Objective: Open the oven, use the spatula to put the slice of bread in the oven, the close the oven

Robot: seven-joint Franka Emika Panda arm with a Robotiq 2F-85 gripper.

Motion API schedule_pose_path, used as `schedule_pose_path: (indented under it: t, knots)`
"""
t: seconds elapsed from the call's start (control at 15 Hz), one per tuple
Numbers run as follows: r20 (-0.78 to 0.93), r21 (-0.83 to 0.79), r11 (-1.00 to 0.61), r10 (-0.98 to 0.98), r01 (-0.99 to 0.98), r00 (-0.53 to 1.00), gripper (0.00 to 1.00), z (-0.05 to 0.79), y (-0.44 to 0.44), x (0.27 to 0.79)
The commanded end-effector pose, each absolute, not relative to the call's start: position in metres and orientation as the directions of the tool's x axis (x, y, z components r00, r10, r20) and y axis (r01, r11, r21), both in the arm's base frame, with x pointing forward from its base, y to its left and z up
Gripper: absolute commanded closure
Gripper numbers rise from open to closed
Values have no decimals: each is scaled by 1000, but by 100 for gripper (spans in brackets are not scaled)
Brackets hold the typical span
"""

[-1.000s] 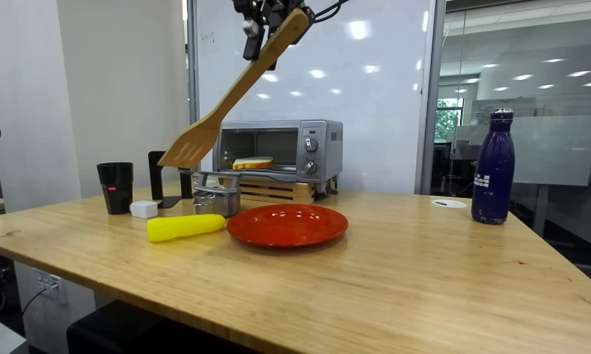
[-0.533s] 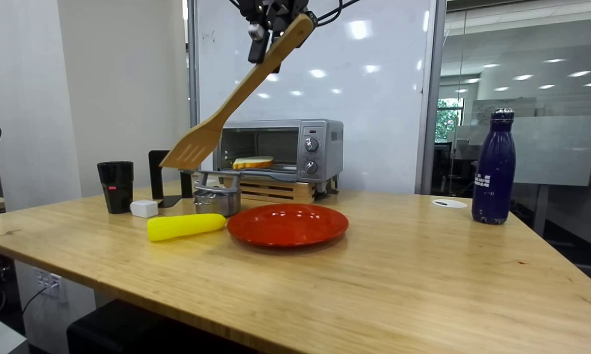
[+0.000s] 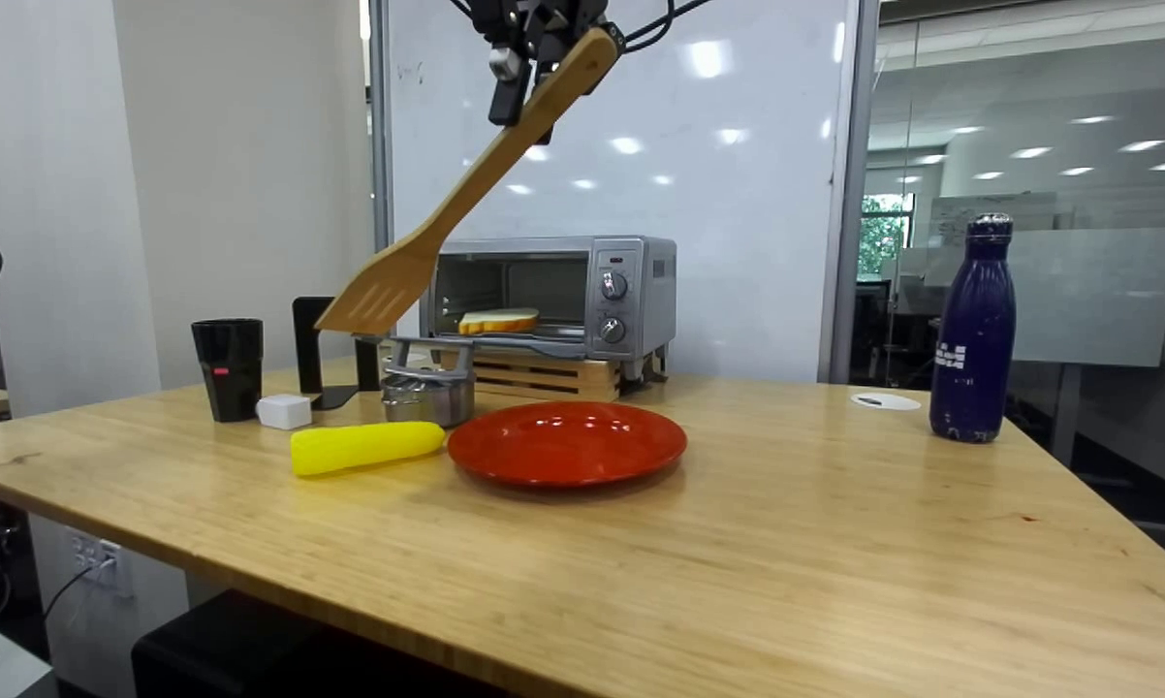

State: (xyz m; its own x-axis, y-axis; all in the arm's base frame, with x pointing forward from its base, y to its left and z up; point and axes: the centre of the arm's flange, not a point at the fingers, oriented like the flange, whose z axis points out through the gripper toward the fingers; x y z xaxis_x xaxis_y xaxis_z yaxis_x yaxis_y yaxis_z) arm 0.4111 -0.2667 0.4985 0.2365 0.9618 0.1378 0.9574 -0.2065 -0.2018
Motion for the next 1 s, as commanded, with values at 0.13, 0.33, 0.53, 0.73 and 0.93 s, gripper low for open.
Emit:
schedule_pose_path:
  t: [0.13,0.33,0.53,0.73,0.93]
  knots:
    - [158,-205,-221,954,954,255,93,482,-274,415]
    - [178,-232,-236,943,944,280,93,462,-289,417]
    - [180,-235,-272,931,933,316,93,433,-305,417]
    - [139,-195,-323,926,926,352,93,399,-319,417]
    - [98,-160,-340,929,927,358,93,364,-327,415]
